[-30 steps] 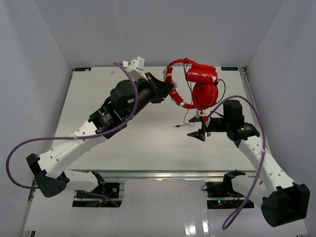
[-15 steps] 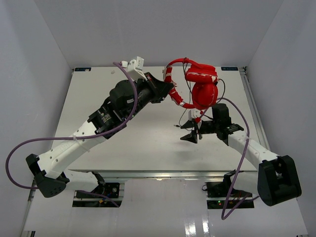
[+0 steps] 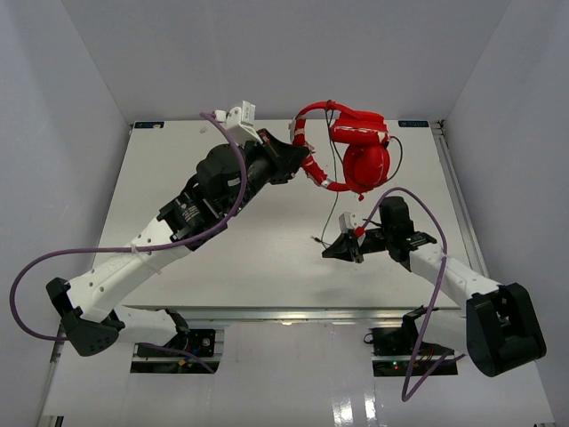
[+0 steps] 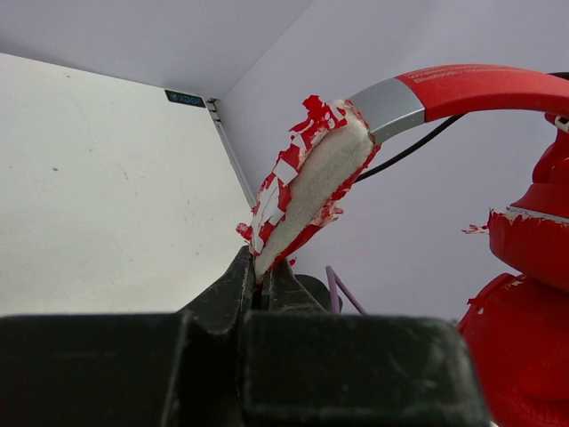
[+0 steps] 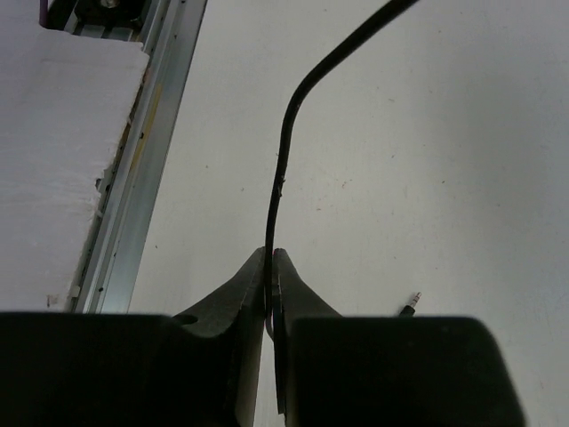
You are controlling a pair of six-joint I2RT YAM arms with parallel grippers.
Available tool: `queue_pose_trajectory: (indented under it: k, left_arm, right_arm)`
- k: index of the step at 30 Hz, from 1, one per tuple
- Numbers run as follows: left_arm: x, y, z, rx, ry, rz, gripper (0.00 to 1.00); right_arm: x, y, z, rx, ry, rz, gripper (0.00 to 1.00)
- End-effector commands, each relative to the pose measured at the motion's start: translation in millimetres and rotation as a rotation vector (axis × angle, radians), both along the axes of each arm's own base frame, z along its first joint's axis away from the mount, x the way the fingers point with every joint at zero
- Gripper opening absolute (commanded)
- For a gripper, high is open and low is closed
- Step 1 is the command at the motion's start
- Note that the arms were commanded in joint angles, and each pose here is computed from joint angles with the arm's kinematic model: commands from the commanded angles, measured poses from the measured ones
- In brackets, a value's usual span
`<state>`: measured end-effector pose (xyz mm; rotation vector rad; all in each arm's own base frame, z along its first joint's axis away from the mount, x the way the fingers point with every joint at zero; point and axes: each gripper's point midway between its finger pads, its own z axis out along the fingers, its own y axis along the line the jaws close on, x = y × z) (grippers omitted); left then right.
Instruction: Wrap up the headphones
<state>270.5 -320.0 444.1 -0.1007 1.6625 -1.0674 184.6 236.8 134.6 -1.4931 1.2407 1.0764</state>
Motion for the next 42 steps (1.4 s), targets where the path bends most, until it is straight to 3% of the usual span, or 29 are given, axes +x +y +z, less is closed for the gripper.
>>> queue_pose_trajectory:
  k: [1, 6, 10, 18, 20, 23, 29, 36, 42]
  left_arm:
    - [-1, 31, 57, -0.141, -0.088, 0.105, 0.00]
    - [27, 54, 34, -0.036, -0.104, 0.303, 0.00]
    - [46, 56, 6, 0.050, -0.112, 0.394, 0.00]
    - [92, 36, -30, 0.219, -0.099, 0.486, 0.00]
    - [103, 28, -34, 0.230, -0.096, 0.480, 0.00]
    - [124, 11, -39, 0.228, -0.087, 0.476, 0.00]
    - [157, -31, -101, 0.328, -0.018, 0.405, 0.00]
    - [159, -75, -175, 0.392, 0.063, 0.221, 0.00]
    - [141, -75, -213, 0.415, 0.070, 0.133, 0.00]
  right_arm:
    - [12, -7, 20, -0.086, -0.076, -0.109, 0.08]
    - [16, -40, 48, -0.240, -0.186, -0.266, 0.08]
    - [11, -63, 54, -0.356, -0.245, -0.288, 0.08]
    - [0, -78, 81, -0.400, -0.270, -0.258, 0.08]
    - [-2, -80, 87, -0.412, -0.290, -0.246, 0.08]
    - [2, -91, 109, -0.466, -0.432, -0.265, 0.08]
    - [12, -108, 144, -0.540, -0.594, -0.314, 0.08]
    - [29, -118, 171, -0.595, -0.715, -0.357, 0.08]
    - [65, -140, 224, -0.603, -0.934, -0.598, 0.08]
